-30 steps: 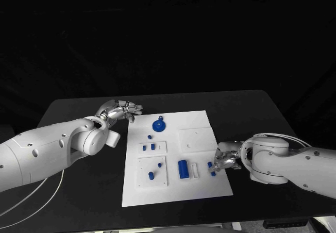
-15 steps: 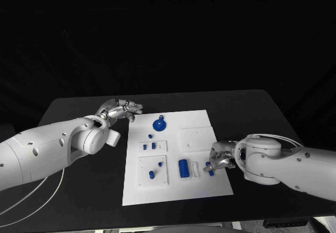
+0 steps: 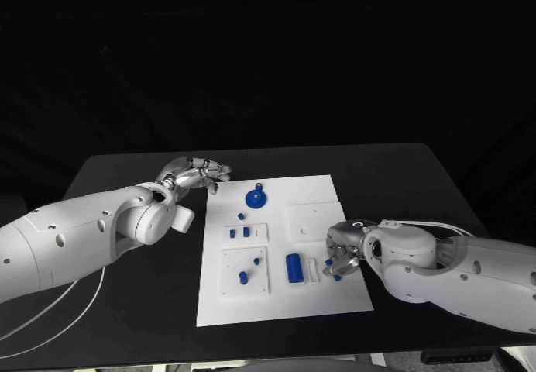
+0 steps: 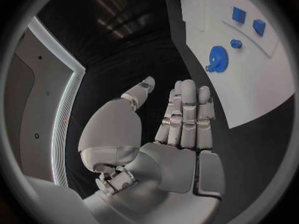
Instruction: Assemble the parts on the task board
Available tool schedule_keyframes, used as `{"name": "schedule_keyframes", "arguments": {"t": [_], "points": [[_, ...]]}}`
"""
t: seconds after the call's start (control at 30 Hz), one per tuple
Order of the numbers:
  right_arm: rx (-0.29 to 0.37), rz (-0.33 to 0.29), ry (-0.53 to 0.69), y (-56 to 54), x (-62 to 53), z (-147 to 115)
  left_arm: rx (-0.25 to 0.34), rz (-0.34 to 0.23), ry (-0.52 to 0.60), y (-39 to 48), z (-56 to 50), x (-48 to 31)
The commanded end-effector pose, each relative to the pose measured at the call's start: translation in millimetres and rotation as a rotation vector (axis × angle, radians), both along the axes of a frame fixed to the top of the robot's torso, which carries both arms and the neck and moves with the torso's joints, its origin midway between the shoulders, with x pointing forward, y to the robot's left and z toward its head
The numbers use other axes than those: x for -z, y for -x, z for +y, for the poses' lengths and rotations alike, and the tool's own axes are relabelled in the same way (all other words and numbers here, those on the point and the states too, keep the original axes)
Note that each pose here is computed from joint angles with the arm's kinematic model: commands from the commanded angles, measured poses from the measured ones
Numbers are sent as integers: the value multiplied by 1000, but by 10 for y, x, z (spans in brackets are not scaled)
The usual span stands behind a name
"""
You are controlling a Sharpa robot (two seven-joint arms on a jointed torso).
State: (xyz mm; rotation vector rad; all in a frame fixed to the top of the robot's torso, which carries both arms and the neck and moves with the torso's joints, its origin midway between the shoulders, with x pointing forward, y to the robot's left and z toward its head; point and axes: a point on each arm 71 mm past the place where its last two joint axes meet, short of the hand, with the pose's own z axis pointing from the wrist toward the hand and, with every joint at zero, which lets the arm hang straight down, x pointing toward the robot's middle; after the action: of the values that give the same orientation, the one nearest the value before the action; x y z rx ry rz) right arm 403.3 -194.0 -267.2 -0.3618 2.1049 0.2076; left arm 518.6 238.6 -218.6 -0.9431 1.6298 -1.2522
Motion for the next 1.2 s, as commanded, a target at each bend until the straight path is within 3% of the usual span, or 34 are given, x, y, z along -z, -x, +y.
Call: {"name": "schedule_keyframes", "arguments": {"t": [0.03,0.2,0.37,0.5,1.0,1.2], "points": [[-25,50,106,117,251,-61,29,-11,-6,8,-27,-11],[5,86,82,125,267,-91,29,-10,-6,8,-28,-11],[77,195,37,155,319,-167,28,-8,-7,8,-20,-9],[101,231,21,159,339,-198,27,-7,-8,9,-16,-8],[180,304,-70,154,364,-286,28,-6,-8,11,-20,-8],[197,290,-127,136,305,-273,27,-6,-8,11,-20,-8]]}}
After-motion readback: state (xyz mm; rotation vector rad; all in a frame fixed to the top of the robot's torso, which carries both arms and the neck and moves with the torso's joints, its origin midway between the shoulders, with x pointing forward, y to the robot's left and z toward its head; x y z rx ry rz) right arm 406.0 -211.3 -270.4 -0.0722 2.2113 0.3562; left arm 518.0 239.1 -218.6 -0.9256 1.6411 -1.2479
